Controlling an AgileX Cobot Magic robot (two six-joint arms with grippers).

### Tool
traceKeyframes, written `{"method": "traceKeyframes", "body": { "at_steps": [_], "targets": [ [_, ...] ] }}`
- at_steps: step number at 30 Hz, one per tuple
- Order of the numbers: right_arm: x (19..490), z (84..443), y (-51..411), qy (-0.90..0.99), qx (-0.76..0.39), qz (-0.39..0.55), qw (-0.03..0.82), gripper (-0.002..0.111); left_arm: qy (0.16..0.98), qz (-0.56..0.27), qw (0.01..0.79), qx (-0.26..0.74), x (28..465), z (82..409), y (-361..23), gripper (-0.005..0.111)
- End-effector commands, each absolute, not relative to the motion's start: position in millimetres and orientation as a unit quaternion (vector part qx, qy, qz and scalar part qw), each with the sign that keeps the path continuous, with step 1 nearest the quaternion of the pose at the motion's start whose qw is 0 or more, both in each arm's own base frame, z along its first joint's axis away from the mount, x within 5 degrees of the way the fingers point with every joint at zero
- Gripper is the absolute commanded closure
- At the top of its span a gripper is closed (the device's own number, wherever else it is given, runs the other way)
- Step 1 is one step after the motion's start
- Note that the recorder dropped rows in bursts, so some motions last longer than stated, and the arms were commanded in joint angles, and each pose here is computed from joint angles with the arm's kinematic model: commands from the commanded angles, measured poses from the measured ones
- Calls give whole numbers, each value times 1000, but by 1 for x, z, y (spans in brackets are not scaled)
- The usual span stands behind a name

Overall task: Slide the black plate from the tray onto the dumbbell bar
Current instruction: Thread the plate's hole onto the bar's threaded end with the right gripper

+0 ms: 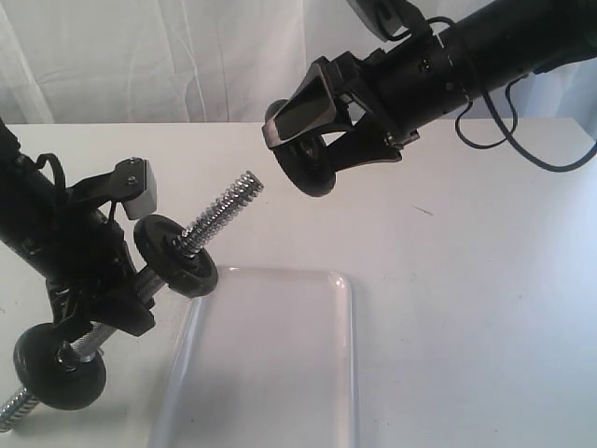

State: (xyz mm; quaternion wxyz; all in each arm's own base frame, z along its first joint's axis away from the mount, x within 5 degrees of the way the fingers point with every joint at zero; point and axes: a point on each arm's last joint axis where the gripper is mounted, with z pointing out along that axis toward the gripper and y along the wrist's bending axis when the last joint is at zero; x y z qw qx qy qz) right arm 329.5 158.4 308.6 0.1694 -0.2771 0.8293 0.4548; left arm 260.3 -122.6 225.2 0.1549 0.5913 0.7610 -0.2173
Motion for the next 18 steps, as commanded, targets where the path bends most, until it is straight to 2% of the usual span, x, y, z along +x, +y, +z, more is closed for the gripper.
{"method": "traceKeyframes", "body": {
  "at_steps": [1, 10, 18],
  "targets": [
    [321, 324, 170, 810, -282, 483, 177, 108, 740, -275, 207, 578, 253, 254, -133, 107],
    [317, 322, 175, 810, -283, 485, 167, 108, 731, -278, 209, 588, 253, 255, -133, 107],
    [312, 303, 173, 821, -267, 486, 136, 108, 725, -283, 216, 590, 253, 256, -134, 107]
  ]
}}
